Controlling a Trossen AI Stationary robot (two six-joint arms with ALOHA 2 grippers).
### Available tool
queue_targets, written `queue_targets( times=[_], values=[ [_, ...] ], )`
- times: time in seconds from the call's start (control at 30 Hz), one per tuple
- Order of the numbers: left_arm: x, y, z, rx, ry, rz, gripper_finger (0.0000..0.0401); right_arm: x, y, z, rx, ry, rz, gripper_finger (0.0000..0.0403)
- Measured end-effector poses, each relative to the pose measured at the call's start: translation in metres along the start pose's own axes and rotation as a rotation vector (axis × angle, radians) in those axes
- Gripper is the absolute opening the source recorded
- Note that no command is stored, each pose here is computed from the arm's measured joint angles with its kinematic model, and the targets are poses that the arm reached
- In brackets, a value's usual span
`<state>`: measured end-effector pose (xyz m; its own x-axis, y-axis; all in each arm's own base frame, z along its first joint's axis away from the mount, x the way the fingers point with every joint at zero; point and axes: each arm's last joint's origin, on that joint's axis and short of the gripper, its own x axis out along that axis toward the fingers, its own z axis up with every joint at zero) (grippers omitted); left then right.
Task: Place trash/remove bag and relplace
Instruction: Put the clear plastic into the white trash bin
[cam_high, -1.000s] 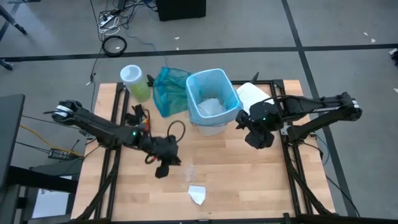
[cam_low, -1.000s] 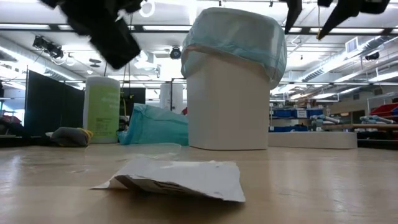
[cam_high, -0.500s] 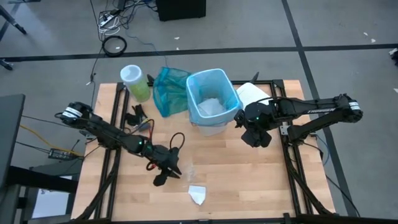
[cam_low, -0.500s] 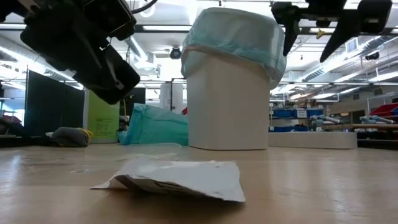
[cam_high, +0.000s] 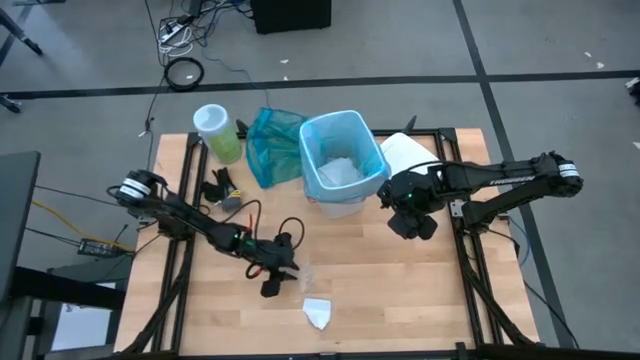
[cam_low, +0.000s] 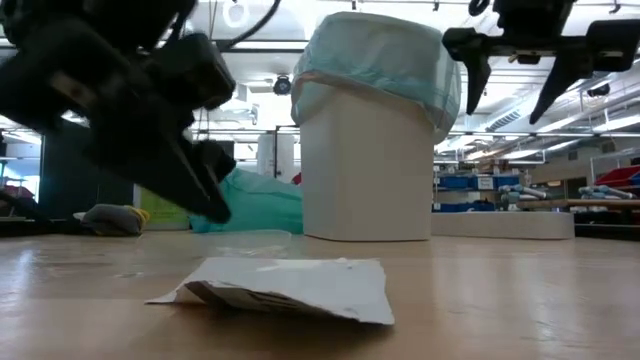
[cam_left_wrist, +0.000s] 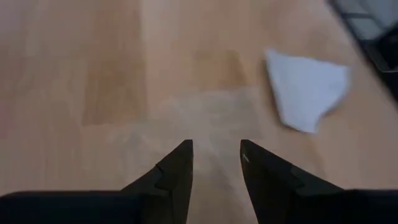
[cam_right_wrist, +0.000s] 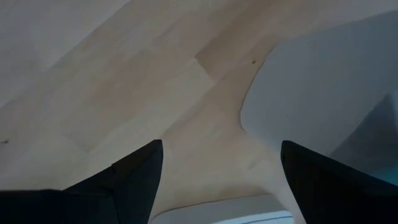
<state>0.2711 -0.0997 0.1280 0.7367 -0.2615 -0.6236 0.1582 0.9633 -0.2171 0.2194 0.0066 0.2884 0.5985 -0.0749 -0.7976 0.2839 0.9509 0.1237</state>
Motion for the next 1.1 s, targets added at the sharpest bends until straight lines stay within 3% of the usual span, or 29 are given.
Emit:
queue_targets(
  times=[0.4, 0.47, 0.6, 0.67, 0.87, 1.1],
  values=[
    [0.033, 0.006, -0.018, -0.126, 0.074, 0.079, 0.0138, 0.004, 0.000, -0.004, 0.006, 0.030, 0.032, 0.0310],
    [0.036, 0.006, -0.018, -0.175, 0.104, 0.096, 0.0120, 0.004, 0.001, -0.004, 0.006, 0.034, 0.043, 0.0310],
    [0.037, 0.007, -0.016, -0.217, 0.113, 0.114, 0.0031, 0.004, 0.001, -0.005, 0.006, 0.034, 0.045, 0.0309],
    [0.038, 0.008, -0.013, -0.243, 0.114, 0.120, 0.0011, 0.004, 0.001, -0.005, 0.006, 0.035, 0.044, 0.0309],
    [0.039, 0.012, 0.011, -0.300, 0.089, 0.157, 0.0003, 0.004, 0.001, -0.005, 0.006, 0.036, 0.044, 0.0300],
    [0.019, 0.011, 0.057, -0.183, 0.081, 0.260, 0.0002, 0.004, 0.001, -0.005, 0.003, 0.035, 0.044, 0.0295]
  ],
)
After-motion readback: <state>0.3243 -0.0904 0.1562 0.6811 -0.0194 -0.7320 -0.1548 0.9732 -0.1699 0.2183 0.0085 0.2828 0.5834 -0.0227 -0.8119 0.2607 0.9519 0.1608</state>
